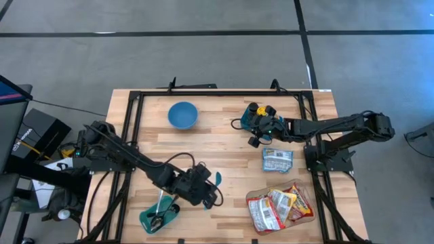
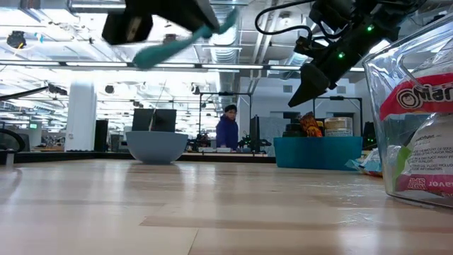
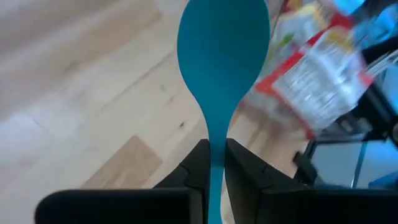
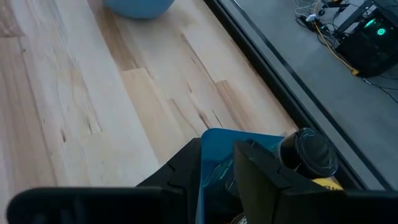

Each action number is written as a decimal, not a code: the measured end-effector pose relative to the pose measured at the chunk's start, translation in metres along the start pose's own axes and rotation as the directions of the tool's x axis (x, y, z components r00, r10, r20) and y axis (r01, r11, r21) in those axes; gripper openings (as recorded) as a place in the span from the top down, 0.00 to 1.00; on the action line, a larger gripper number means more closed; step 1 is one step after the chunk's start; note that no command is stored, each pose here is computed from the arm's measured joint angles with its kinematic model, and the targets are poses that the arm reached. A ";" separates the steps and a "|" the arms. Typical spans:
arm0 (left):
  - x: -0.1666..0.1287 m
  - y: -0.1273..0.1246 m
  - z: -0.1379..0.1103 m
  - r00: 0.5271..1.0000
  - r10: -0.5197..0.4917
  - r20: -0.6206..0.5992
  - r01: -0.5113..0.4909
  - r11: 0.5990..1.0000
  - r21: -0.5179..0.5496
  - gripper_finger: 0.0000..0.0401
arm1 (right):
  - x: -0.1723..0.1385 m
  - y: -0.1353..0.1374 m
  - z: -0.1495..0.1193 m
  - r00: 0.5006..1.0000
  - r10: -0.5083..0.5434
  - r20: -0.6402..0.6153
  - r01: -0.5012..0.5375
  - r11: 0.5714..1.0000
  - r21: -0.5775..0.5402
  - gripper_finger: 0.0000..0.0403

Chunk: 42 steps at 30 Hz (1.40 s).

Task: Pick & Place Food Item
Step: Put the blue spoon into the green bin

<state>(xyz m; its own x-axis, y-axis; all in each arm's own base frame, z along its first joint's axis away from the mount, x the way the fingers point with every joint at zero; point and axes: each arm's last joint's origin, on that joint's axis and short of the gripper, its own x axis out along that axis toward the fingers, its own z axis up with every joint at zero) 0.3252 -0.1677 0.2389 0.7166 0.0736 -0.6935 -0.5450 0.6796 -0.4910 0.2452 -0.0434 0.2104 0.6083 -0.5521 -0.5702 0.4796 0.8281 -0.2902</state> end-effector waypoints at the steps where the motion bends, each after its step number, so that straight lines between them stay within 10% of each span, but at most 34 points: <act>1: -0.005 -0.001 0.001 1.000 -0.003 0.022 0.003 1.000 0.002 0.93 | 0.000 0.000 0.000 1.000 0.000 0.001 0.000 1.000 0.001 0.78; 11: -0.060 -0.013 0.000 0.984 -0.100 0.145 0.094 0.994 0.051 0.93 | 0.000 0.000 0.000 1.000 0.000 0.000 0.000 1.000 0.003 0.78; 21: -0.092 -0.018 -0.018 0.976 -0.217 -0.034 0.217 0.976 0.023 0.94 | 0.000 0.000 0.000 1.000 0.002 0.000 -0.002 1.000 0.001 0.78; 31: -0.099 0.016 -0.044 0.921 0.093 -0.378 -0.147 0.982 -0.118 0.94 | 0.000 0.000 0.000 1.000 0.002 0.002 -0.002 1.000 0.003 0.78; 42: -0.100 0.026 -0.055 0.885 0.229 -0.404 -0.267 0.963 -0.040 0.94 | 0.000 0.001 0.000 1.000 0.017 0.001 -0.018 1.000 0.008 0.78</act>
<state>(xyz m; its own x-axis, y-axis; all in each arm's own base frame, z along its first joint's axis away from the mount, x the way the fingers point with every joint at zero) 0.2151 -0.1977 0.2660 0.3338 -0.0744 -0.9397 -0.7337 0.6053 -0.3086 0.2456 -0.0427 0.2103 0.6172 -0.5377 -0.5744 0.4739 0.8368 -0.2741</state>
